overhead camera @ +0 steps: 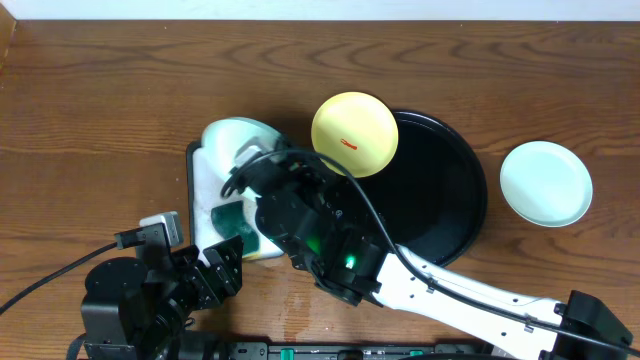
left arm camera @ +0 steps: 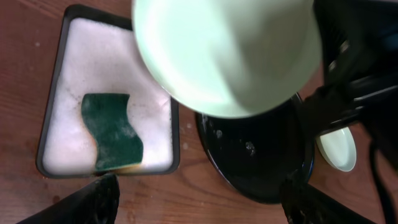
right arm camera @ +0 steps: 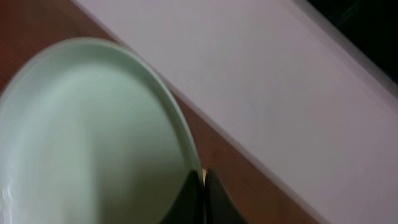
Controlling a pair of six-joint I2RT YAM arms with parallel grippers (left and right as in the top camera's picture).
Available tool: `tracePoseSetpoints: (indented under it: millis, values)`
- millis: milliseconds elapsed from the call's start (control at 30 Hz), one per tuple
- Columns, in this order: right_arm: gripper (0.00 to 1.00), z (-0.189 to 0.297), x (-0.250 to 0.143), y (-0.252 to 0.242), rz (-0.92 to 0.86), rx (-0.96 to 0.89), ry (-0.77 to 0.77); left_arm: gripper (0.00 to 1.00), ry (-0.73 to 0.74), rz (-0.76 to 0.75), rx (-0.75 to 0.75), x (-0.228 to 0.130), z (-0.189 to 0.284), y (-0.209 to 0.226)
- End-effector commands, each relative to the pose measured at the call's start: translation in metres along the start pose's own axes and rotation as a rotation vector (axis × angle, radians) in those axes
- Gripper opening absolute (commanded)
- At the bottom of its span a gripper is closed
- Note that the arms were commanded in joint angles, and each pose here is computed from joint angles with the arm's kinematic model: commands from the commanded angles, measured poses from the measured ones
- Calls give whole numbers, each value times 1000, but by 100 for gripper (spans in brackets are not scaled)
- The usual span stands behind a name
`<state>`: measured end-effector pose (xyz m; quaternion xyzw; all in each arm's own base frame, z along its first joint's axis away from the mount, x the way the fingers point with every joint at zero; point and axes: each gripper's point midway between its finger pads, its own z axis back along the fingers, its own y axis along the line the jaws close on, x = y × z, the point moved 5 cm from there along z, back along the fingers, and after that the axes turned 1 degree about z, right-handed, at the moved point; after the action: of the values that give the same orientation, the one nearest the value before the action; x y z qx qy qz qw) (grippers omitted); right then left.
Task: Clean dirty plates on tray and stack at the side
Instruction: 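Carry the plate right and stack it on the first pale green plate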
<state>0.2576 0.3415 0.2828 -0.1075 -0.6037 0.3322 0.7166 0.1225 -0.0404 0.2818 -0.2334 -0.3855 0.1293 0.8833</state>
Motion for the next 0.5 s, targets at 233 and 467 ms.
tracePoseSetpoints:
  millis: [233,467]
  values:
    - [1,-2,-49,-9,-679,437,336,83,-13,-15,-17,3,5,-4]
    - [1,-6,-121,-144,-1001,279,535,83,-13,-15,-17,3,5,-4]
